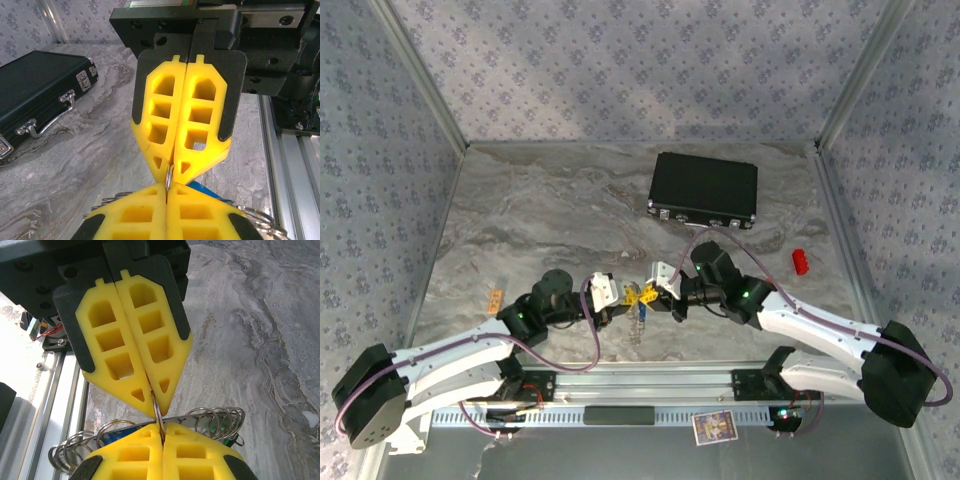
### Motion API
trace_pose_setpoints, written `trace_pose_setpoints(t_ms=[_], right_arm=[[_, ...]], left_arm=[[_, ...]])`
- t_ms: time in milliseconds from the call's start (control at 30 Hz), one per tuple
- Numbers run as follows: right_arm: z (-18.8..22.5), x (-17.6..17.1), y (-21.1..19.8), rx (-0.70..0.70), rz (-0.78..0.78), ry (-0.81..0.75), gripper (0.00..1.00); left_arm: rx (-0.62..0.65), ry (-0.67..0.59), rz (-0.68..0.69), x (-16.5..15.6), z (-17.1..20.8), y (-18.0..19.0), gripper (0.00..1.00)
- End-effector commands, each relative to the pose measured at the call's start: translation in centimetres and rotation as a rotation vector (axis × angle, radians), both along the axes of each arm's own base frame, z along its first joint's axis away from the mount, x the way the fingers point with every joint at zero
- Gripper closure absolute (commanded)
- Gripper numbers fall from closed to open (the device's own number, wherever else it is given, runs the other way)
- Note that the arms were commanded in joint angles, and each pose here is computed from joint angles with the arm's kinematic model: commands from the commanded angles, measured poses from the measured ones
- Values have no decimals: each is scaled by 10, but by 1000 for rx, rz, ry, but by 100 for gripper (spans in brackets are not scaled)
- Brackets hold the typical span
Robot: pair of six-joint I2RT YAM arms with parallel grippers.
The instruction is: Put the keys on the keyring
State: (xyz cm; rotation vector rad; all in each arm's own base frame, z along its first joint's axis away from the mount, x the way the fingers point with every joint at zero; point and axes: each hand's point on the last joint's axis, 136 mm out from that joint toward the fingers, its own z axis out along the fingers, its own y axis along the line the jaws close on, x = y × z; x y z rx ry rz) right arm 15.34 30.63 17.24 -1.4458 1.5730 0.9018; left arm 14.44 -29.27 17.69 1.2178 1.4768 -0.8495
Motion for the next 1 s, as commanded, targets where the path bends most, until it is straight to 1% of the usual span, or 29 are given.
trace_pose_setpoints(t_ms=[0,67,133,233,433,700,833,867,967], right_arm=[[13,-2,1,9,24,-27,100],[12,-4,0,-20,36,-28,100],[11,-4,-2,-58,48,-31,100],[8,-6,-3,-117,64,-39,100],[10,-6,-1,-161,81,-71,100],[16,-8,7,-186,98,-104,100],[21,-8,9,-172,97,-110,100],[21,-7,8,-171,89,-110,99],[21,-5,4,-149,61,-93,86]], left_arm=[[-52,-33,7,2,20,-1,80],[-38,-41,8,2,19,0,75],[-22,-54,9,3,21,0,74],[25,-54,3,3,17,2,75],[51,-39,-15,0,14,1,79],[42,-30,-50,-4,18,-3,88],[52,-14,-58,-5,15,-4,100],[50,-15,-61,-6,15,-4,100],[29,-27,-57,-5,17,-4,100]])
